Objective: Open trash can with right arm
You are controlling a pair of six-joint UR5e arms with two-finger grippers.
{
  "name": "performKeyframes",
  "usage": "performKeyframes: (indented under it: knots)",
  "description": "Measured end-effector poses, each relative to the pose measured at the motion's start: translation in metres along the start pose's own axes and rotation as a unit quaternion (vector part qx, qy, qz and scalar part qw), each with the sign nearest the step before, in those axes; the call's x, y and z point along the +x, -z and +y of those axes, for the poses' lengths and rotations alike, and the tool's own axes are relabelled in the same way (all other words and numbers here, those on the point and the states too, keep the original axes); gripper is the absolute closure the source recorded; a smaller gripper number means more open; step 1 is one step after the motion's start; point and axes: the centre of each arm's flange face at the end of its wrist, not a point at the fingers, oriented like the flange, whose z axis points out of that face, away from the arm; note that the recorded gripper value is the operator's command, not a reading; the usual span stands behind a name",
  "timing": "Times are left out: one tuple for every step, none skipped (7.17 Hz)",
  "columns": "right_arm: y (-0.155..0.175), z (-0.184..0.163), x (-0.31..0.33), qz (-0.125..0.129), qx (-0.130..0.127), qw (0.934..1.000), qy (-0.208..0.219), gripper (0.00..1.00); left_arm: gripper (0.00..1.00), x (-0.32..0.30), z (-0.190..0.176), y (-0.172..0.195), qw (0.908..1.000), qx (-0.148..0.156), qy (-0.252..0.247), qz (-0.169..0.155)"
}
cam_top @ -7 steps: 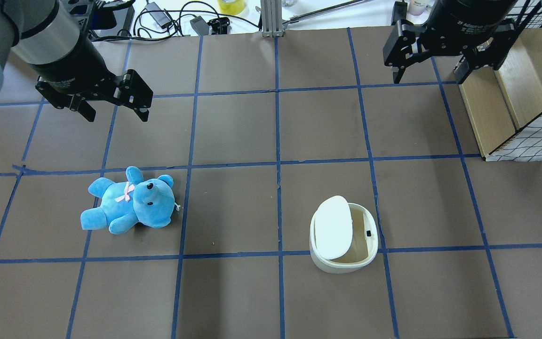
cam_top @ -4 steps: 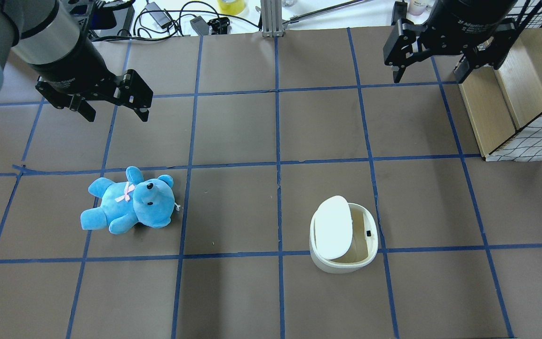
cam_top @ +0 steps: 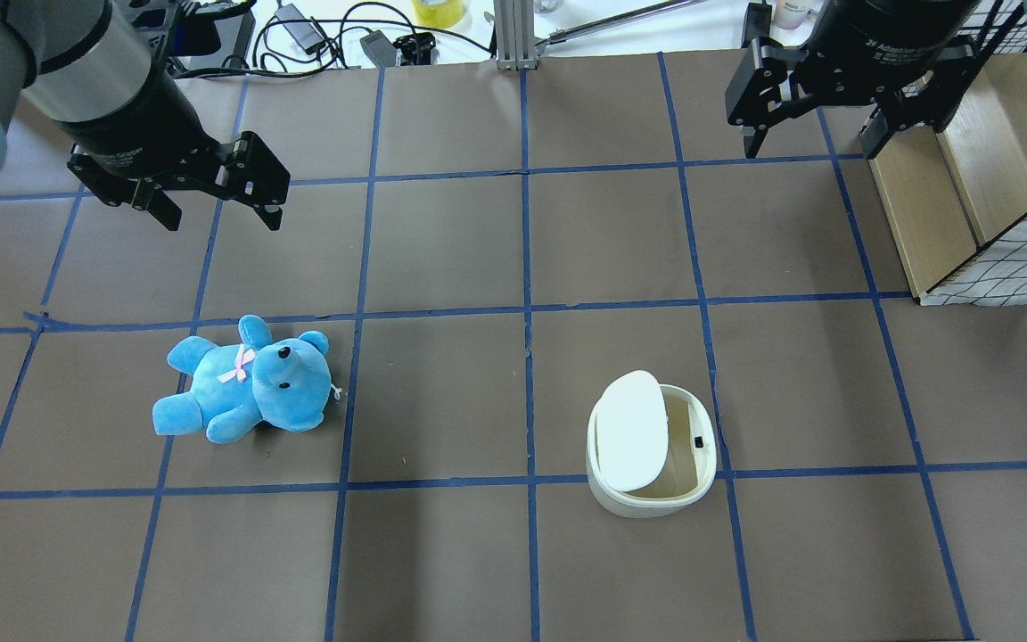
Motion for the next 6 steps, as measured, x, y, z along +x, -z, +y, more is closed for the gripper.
performKeyframes:
  knots:
    - [-0.0009, -0.0005, -0.0001, 0.000, -0.001, 1.0000, 0.000, 0.00, 0.00, 0.0000, 0.0000, 0.0000, 1.0000, 0.000, 0.000, 0.000]
    - [-0.0017, -0.0012, -0.0002, 0.000, -0.001, 1.0000, 0.001, 0.00, 0.00, 0.0000, 0.0000, 0.0000, 1.0000, 0.000, 0.000, 0.000]
    - [-0.0021, -0.0016, -0.0002, 0.000, -0.001, 1.0000, 0.001, 0.00, 0.00, -0.0001, 0.0000, 0.0000, 1.0000, 0.000, 0.000, 0.000]
    - [-0.0027, -0.0020, -0.0003, 0.000, -0.002, 1.0000, 0.001, 0.00, 0.00, -0.0001, 0.0000, 0.0000, 1.0000, 0.000, 0.000, 0.000]
    - [-0.0030, -0.0023, -0.0003, 0.000, -0.002, 1.0000, 0.001, 0.00, 0.00, 0.0000, 0.0000, 0.0000, 1.0000, 0.000, 0.000, 0.000]
    - [-0.0032, -0.0023, -0.0003, 0.001, -0.002, 1.0000, 0.001, 0.00, 0.00, 0.0000, 0.0000, 0.0000, 1.0000, 0.000, 0.000, 0.000]
